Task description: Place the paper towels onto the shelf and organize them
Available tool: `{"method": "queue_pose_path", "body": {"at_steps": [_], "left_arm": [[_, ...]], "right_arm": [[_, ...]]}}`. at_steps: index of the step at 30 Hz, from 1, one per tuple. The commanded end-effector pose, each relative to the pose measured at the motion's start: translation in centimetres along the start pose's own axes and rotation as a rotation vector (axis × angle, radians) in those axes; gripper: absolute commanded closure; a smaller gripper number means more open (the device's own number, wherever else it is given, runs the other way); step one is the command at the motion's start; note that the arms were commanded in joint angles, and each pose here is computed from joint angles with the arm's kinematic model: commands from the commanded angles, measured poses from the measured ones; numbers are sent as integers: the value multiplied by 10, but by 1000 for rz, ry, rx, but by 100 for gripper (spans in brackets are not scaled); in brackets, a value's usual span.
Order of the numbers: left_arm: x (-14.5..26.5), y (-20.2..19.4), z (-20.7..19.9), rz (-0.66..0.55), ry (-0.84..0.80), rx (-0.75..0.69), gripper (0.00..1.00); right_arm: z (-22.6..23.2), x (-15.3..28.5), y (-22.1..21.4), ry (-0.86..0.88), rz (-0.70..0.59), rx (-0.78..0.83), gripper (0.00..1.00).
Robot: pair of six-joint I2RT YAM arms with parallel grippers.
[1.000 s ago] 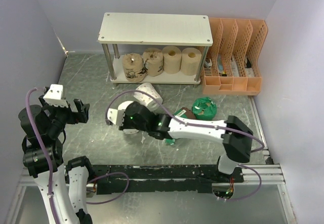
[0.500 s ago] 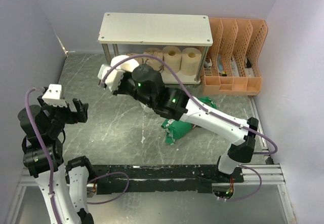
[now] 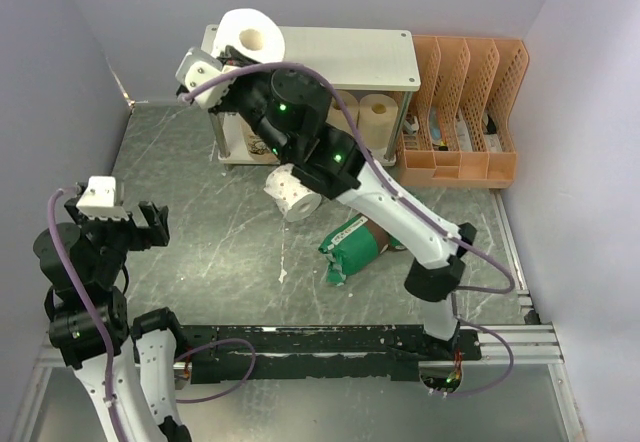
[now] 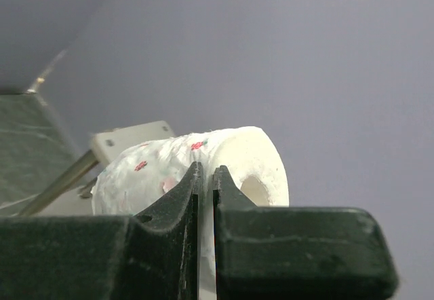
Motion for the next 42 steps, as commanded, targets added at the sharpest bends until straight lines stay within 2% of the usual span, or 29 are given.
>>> {"method": "queue_pose_path", "body": {"at_steps": [1,4,8,12,19,27,29,32,33,37,39,42], "left_arm": [[10,5,5,-59,107,-1,2],[17,6,4,-83,124,-7,1],[22,7,1,-104,127,-16,2],[20,7,0,-104,107,-21,2],[22,7,0,-112,119,-21,1],[23,7,1,-113,124,-23,2],[24,7,1,-116,128,-22,1],[24,8,1,-118,133,-23,2],[24,7,1,-118,134,-22,2],[24,8,1,-115,131,-22,2],[24,7,0,-116,127,-23,2],[25,8,0,-121,128,-26,2]], "right_arm": [[-13,-38,-19,-117,-18,122,100],[-13,-65,-45,-166,-34,117,100],[-20,-92,-83,-193,-73,19,100],[-16,-111,-100,-231,-122,-18,100],[-22,-125,-125,-256,-172,-114,100],[-9,-137,-148,-284,-159,-117,100],[-3,-141,-155,-287,-159,-125,89],[5,-145,-160,-293,-181,-156,50],[6,-146,-160,-298,-196,-171,41],[2,-147,-151,-334,-282,-224,17],[-4,-144,-140,-347,-332,-272,1],[-15,-130,-111,-383,-383,-314,0]]}}
Point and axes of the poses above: each gripper's point midway between its finger pads, its own x axis back along the fingers, its own z axis along the line the jaws close on, y = z × x, the point moved 8 cm from there along x, back along the fingers, and after that the axes turned 7 degrees about -x, right-handed, at the moved point
